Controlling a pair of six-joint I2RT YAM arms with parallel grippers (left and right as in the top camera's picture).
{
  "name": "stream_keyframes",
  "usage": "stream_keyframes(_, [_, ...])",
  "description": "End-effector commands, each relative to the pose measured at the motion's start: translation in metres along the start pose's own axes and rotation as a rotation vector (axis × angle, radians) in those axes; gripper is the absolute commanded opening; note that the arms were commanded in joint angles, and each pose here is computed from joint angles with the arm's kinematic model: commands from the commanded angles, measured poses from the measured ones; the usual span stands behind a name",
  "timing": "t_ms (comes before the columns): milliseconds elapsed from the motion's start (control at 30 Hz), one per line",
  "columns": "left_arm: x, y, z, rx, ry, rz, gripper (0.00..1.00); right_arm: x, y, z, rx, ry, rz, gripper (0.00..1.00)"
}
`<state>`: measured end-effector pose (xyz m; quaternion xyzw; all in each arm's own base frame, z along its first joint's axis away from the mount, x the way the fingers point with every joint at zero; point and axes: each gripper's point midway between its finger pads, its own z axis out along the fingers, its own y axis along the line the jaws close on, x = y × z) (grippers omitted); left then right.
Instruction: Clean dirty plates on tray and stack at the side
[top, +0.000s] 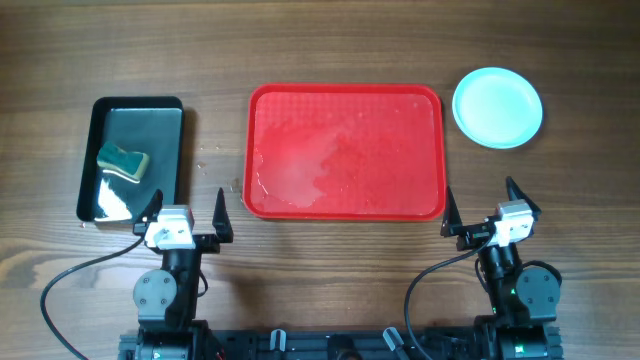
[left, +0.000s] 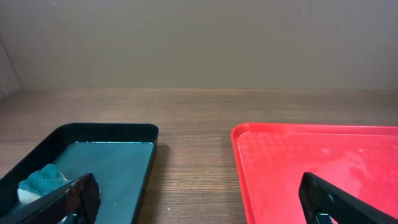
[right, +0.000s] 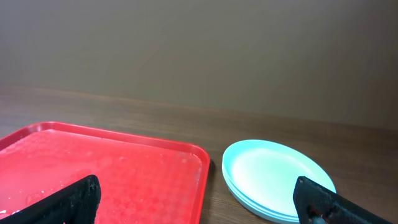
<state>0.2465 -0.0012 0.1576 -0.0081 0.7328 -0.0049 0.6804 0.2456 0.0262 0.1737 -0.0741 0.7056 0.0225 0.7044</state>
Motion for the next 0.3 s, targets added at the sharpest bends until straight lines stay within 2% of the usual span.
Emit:
stream_keyframes(0, [0.0002, 0.0006, -0.0003, -0.003, -0.003, -0.003, 1.0, -0.0016, -0.004, -0.0005, 0.021, -0.008, -0.003, 1.0])
stream_keyframes(267, [0.0002, 0.0006, -0.0003, -0.003, -0.003, -0.003, 1.0, -0.0005, -0.004, -0.0002, 0.02, -0.003, -0.003, 1.0])
